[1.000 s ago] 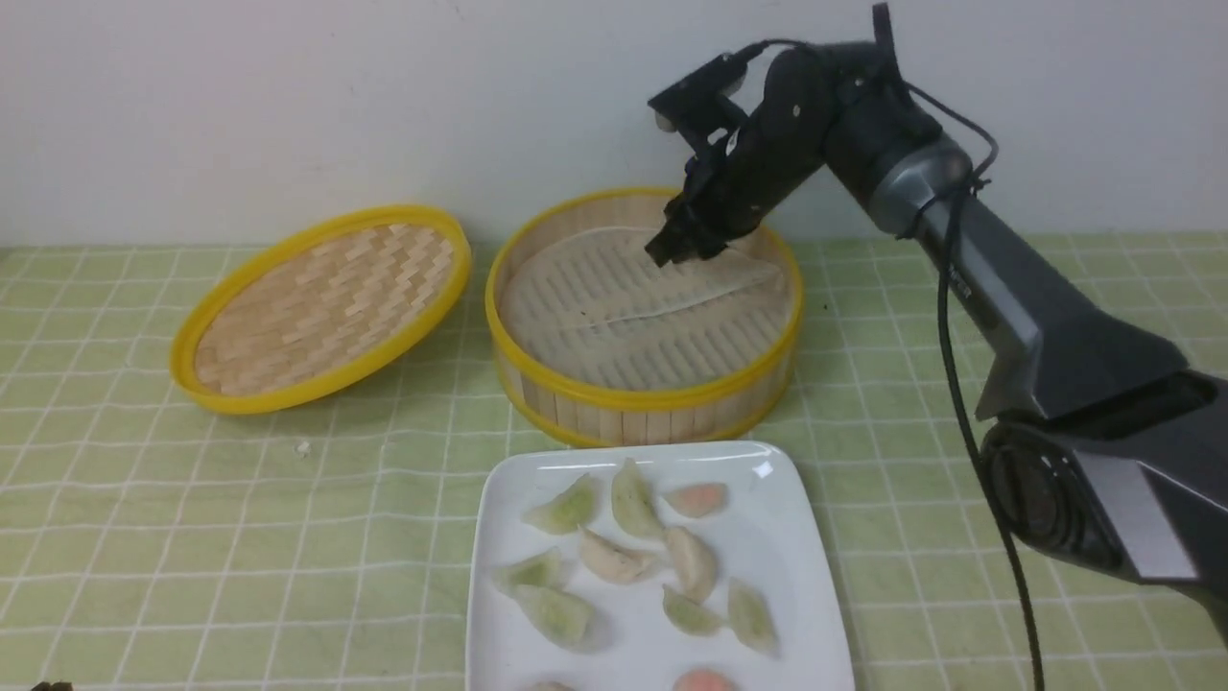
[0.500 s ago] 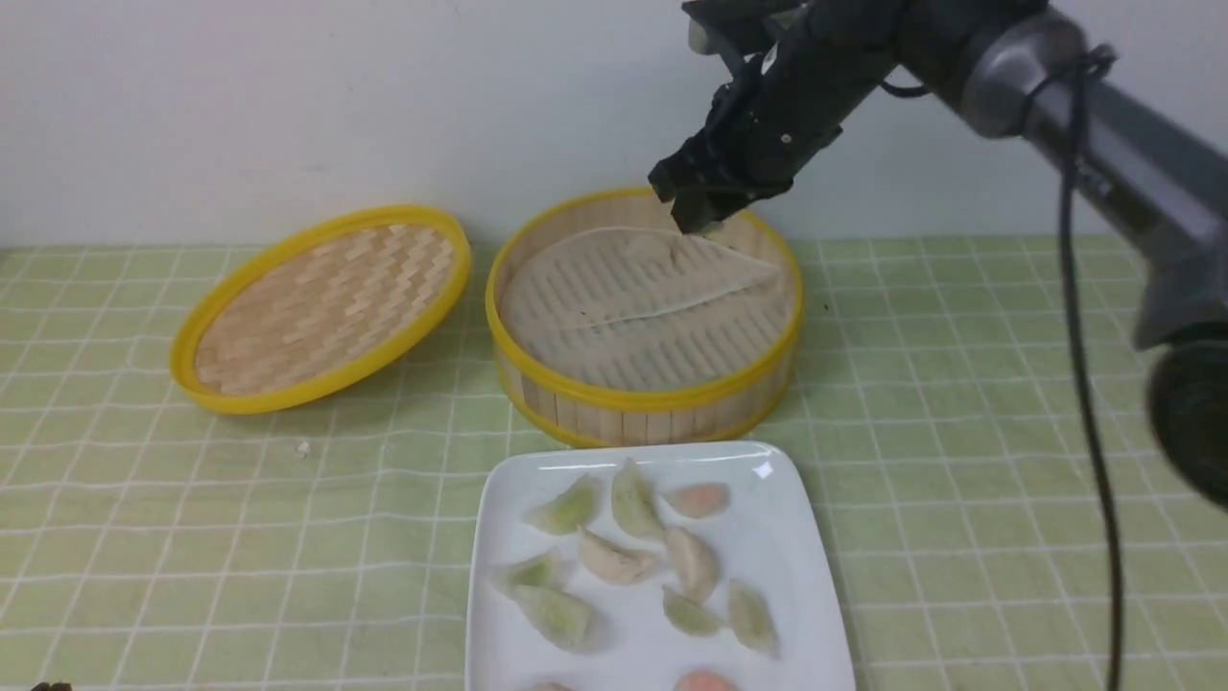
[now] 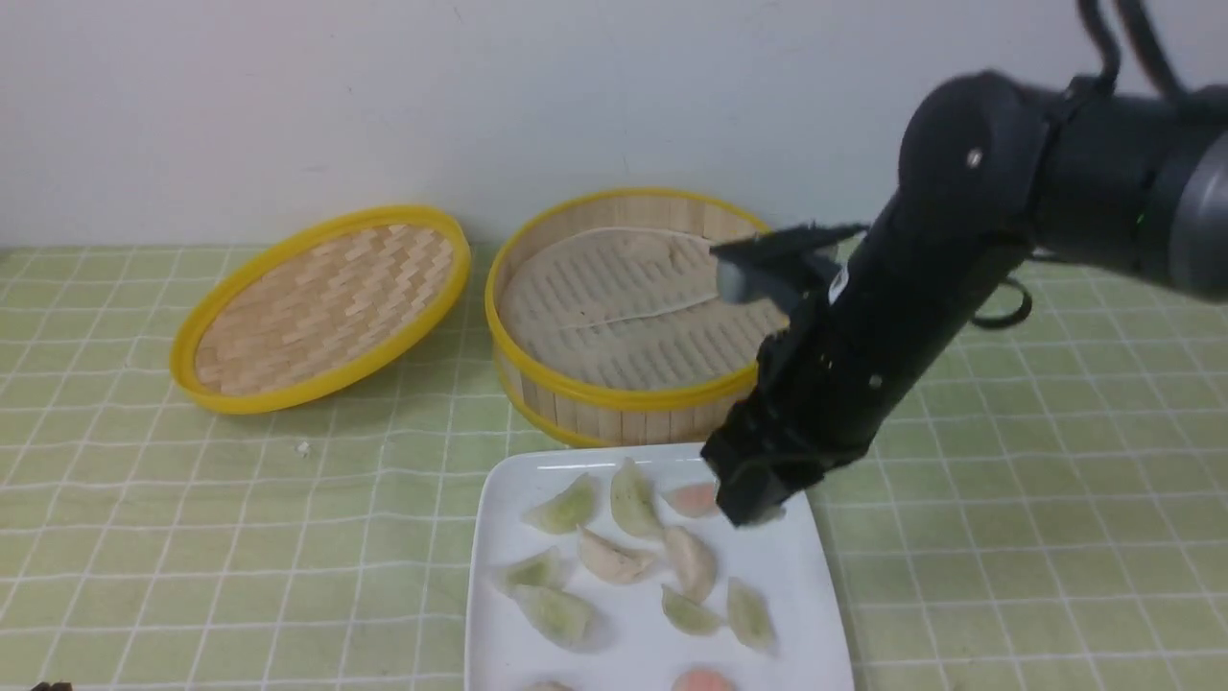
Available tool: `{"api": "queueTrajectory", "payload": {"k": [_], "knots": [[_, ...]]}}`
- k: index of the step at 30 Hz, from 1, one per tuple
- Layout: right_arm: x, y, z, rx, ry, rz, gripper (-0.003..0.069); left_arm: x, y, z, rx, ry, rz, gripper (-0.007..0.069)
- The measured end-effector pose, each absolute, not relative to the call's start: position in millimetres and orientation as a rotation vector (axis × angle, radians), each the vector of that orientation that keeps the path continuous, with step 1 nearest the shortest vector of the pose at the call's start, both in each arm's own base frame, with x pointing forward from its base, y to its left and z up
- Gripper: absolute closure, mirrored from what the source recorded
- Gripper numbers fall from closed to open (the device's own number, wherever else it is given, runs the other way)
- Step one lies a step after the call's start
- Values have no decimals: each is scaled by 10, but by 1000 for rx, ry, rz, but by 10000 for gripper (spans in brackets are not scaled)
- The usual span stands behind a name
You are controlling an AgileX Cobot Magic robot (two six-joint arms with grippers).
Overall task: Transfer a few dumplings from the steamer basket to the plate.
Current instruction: Use the right arm to put the dumpling into the plate
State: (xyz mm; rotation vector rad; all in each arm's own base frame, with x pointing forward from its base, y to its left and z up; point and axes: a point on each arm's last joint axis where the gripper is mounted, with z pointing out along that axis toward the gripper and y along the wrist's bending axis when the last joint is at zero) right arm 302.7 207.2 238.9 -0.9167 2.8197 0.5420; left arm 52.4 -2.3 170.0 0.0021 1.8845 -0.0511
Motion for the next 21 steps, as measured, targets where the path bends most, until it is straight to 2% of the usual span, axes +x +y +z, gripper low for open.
{"api": "queueTrajectory", "payload": {"k": [5,7,9,13,17,20,21], "knots": [[3083,2124,2122,-904,2793,465,510,524,-23,1700,2,1884,-51,631],[3146,2142,2052,-886,2764,445,481,524,-23,1700,2,1884,-51,631],[3174,2154,2021,-873,2751,442,424,524,-23,1700,2,1884,-51,631],[3191,2159,2014,-863,2740,440,246,524,-23,1700,2,1884,-51,631],[3157,2147,2033,-878,2764,444,153,524,-23,1700,2,1884,-51,631],[3097,2119,2116,-903,2782,448,168,524,-23,1700,2,1884,-51,631],[3062,2101,2212,-908,2770,454,212,524,-23,1700,2,1884,-51,631]]}}
